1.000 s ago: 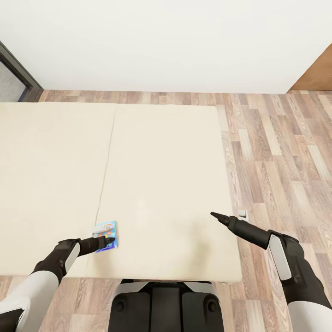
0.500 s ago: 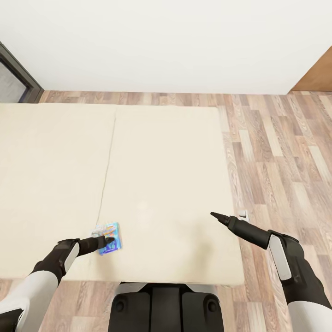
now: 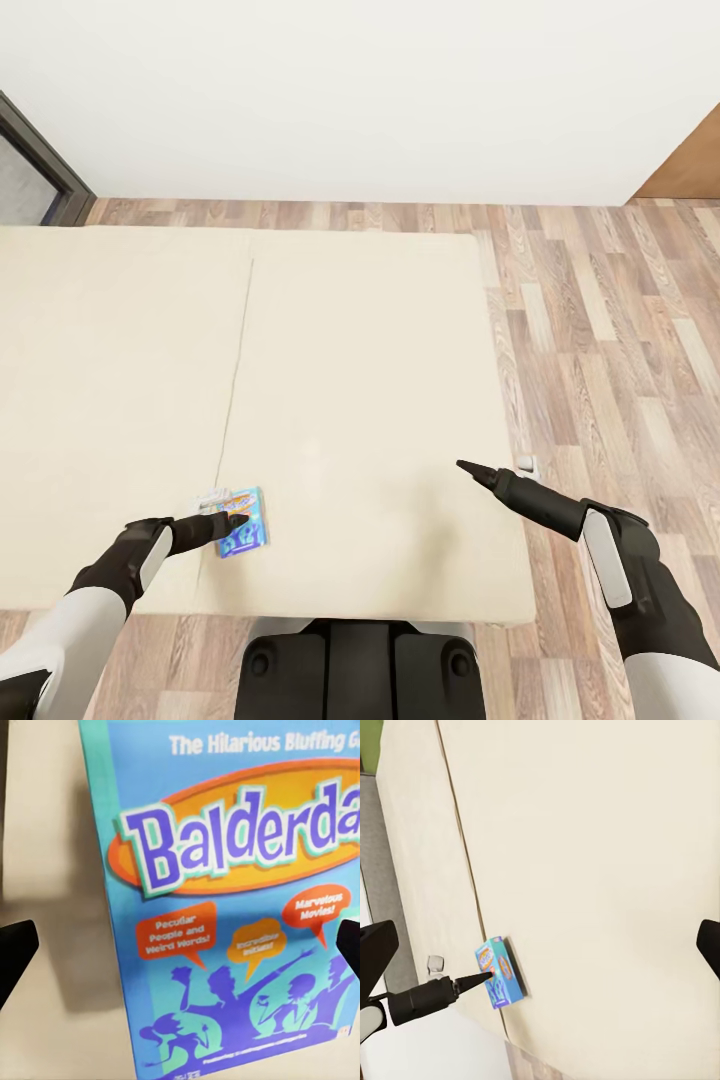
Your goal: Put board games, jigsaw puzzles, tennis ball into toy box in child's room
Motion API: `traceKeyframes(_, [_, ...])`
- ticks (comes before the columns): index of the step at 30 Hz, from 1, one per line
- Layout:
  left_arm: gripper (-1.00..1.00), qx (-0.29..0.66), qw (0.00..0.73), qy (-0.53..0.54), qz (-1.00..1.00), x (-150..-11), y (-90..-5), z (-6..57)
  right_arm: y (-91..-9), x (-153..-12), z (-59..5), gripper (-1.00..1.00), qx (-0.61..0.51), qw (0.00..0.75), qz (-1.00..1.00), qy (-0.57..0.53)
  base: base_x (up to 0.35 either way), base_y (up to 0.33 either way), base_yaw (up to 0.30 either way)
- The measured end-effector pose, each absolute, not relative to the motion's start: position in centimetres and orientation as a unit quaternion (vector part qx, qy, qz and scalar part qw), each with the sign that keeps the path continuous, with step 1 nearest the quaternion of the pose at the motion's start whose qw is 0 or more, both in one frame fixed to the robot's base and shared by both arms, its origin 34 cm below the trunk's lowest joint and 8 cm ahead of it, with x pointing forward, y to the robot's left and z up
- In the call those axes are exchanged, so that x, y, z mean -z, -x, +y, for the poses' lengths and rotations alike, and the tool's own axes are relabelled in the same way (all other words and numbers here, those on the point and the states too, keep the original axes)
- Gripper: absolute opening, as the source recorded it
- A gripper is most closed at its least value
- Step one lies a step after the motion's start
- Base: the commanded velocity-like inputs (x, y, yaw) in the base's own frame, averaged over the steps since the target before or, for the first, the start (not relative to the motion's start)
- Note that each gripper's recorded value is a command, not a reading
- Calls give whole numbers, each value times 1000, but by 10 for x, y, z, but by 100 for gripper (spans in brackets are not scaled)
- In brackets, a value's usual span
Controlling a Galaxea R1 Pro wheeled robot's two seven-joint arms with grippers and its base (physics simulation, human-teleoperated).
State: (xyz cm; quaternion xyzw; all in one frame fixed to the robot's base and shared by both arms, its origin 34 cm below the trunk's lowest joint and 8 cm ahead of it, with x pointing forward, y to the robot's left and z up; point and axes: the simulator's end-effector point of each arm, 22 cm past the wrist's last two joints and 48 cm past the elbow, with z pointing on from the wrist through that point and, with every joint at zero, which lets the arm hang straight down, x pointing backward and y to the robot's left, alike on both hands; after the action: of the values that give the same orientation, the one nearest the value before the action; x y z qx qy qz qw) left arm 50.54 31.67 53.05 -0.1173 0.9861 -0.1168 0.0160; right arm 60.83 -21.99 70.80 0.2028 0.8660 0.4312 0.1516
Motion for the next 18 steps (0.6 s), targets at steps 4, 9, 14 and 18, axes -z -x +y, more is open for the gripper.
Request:
traceKeyframes(4, [100, 117, 16, 117, 986, -530, -505, 316, -608, -708, -220, 100, -431, 152, 866, -203, 2, 3, 0])
traceKeyframes(9, [100, 117, 16, 117, 986, -530, -505, 316, -608, -708, -220, 100, -431, 152, 866, -203, 1, 1, 0])
traceKeyframes(14, [100, 117, 16, 117, 986, -530, -505, 316, -608, -708, -220, 100, -431, 152, 866, -203, 0, -12, 0])
traceKeyframes(18, [100, 117, 16, 117, 986, -530, -505, 316, -608, -708, -220, 100, -431, 152, 866, -203, 0, -117, 0])
